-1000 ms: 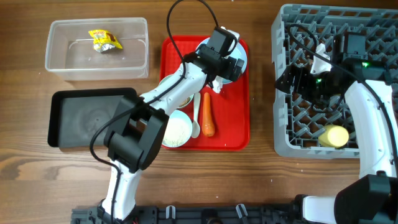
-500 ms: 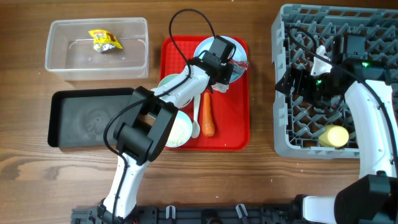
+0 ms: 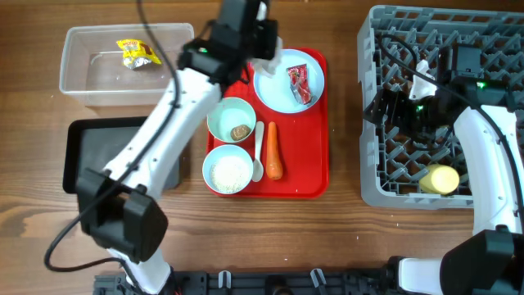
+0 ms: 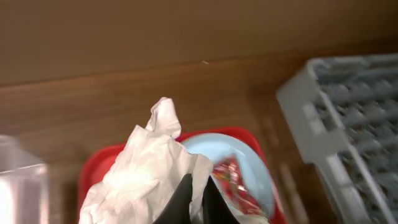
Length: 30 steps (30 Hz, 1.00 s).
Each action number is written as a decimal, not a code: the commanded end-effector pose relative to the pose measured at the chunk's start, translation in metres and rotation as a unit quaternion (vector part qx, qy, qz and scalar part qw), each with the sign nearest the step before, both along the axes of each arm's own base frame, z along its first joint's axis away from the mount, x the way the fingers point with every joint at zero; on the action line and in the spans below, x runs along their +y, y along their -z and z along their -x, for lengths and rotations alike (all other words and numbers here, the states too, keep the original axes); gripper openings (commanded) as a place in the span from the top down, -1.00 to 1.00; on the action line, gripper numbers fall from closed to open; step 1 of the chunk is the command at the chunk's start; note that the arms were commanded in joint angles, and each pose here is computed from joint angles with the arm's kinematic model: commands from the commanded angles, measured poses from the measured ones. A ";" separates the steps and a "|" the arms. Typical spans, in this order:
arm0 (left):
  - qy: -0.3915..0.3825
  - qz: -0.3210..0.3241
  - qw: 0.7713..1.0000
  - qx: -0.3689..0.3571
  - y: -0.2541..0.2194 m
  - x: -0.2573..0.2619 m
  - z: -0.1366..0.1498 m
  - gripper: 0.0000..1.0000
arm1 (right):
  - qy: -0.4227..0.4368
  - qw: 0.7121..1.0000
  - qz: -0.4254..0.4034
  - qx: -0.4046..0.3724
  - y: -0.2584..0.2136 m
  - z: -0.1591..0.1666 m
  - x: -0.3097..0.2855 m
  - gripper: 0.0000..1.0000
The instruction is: Sort waste into correct bins and load items into the dishwasher rack
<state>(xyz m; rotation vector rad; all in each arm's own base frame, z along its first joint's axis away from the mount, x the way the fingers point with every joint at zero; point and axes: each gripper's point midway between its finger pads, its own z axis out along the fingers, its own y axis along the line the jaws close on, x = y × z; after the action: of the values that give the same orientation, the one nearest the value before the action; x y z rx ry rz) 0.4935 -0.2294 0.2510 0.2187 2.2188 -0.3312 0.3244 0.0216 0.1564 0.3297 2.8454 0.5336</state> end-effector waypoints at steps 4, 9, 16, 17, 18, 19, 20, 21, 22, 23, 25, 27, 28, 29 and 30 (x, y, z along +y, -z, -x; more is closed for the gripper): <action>-0.183 -0.020 0.983 0.013 0.026 0.172 -0.058 0.92 | -0.007 1.000 0.007 -0.004 0.000 0.000 -0.002 -0.98; -0.229 -0.028 0.972 0.047 0.080 0.224 -0.078 -1.00 | -0.007 1.000 0.007 -0.004 0.000 0.000 -0.002 -0.99; -0.019 0.058 0.996 0.071 0.068 0.074 -0.052 -0.99 | -0.007 1.000 0.008 -0.005 0.000 0.000 -0.002 -0.99; 0.012 0.051 0.996 0.075 0.073 0.043 -0.043 -1.00 | -0.007 1.000 0.008 -0.004 0.000 0.000 -0.002 -0.99; 0.056 0.030 0.995 0.074 0.083 0.013 -0.033 -1.00 | -0.007 1.000 0.008 -0.005 0.000 0.000 -0.002 -0.99; 0.098 0.007 0.992 0.081 0.099 -0.017 -0.020 -0.99 | -0.008 1.000 0.008 -0.005 0.000 0.000 -0.002 -0.99; 0.122 -0.023 0.987 0.105 0.128 -0.044 -0.004 -1.00 | -0.008 1.000 0.008 -0.004 0.000 0.001 -0.002 -0.99; 0.130 -0.039 0.983 0.126 0.148 -0.055 0.006 -0.99 | -0.008 1.000 0.008 -0.003 0.000 0.001 -0.002 -0.98; 0.138 -0.052 0.978 0.149 0.166 -0.063 0.018 -0.94 | -0.008 1.000 0.008 -0.001 0.000 0.002 -0.002 -0.99; 0.143 -0.059 0.972 0.174 0.181 -0.070 0.030 -0.90 | -0.007 1.000 0.009 -0.001 0.000 0.002 -0.002 -0.99; 0.126 -0.069 0.968 0.205 0.199 -0.072 0.042 -0.85 | -0.007 1.000 0.012 -0.001 0.001 0.002 -0.003 -0.99; 0.109 -0.085 0.963 0.229 0.212 -0.064 0.049 -0.79 | -0.007 1.000 0.012 -0.001 0.001 0.002 -0.003 -0.99; 0.106 -0.091 0.962 0.235 0.217 -0.061 0.050 -0.79 | -0.007 1.000 0.012 -0.001 0.001 0.002 -0.003 -0.99; 0.103 -0.100 0.961 0.238 0.223 -0.058 0.050 -0.79 | -0.007 1.000 0.012 -0.001 0.001 0.002 -0.003 -0.99; 0.105 -0.105 0.959 0.243 0.232 -0.058 0.051 -0.80 | -0.007 1.000 0.012 -0.001 0.001 0.002 -0.003 -0.99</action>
<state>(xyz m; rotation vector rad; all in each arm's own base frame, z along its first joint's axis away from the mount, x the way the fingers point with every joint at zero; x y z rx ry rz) 0.4419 -0.2935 0.0406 0.5537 2.6910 -0.3425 0.3240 0.0205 0.1559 0.3317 2.8483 0.5234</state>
